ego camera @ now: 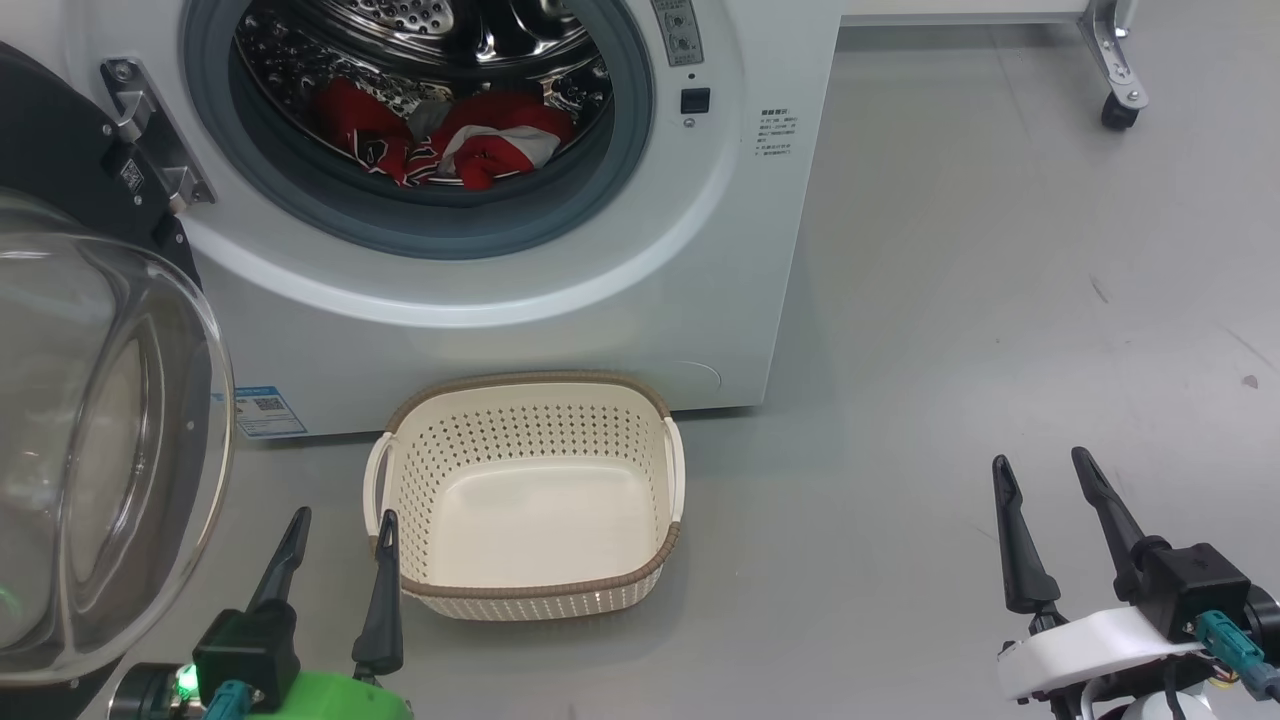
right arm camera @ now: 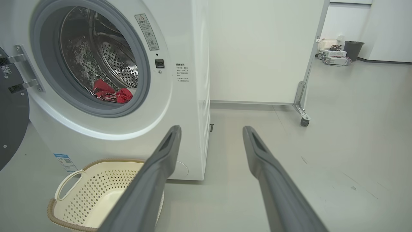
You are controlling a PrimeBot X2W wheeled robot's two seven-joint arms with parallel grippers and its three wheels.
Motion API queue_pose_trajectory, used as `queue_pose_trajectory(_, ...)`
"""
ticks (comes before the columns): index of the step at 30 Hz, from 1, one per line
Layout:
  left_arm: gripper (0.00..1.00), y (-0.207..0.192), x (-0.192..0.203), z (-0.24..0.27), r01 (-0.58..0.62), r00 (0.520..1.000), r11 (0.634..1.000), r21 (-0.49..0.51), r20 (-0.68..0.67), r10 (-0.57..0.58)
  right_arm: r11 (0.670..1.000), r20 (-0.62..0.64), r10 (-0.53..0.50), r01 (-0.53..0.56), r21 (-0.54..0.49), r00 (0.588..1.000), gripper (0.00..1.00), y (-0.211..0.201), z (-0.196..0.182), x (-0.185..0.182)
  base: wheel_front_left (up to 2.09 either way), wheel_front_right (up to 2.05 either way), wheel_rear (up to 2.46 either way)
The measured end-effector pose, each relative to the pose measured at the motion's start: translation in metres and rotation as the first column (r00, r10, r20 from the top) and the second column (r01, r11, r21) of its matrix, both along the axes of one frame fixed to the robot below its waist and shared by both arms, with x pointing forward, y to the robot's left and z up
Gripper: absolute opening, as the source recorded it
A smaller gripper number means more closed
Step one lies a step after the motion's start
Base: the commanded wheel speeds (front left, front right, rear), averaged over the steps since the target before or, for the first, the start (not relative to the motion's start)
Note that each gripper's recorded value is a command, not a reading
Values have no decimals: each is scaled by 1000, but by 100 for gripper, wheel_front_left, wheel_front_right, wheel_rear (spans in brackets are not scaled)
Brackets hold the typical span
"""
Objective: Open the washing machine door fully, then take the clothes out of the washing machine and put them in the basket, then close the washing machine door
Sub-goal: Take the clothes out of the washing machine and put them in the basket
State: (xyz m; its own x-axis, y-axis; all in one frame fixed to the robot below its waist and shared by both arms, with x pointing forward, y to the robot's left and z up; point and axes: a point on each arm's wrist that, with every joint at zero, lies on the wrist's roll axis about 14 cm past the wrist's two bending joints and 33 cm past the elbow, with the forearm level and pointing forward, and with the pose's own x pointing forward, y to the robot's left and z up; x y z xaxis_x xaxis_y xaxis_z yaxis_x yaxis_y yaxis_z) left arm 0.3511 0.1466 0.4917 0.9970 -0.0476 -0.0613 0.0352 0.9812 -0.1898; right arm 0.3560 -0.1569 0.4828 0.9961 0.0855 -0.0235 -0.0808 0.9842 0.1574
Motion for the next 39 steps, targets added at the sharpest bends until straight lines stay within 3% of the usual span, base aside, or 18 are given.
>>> queue_pose_trajectory(22,100,2,1,-3,-7,1000,999,34,-11,7,1000,-11,7,-7,3,1000,100,2,-4,3,108,-108,0)
queue_pose_trajectory(39,100,2,0,-2,-10,1000,999,34,-10,10,1000,-15,10,-10,2,1000,100,2,-5,2,48,-48,0)
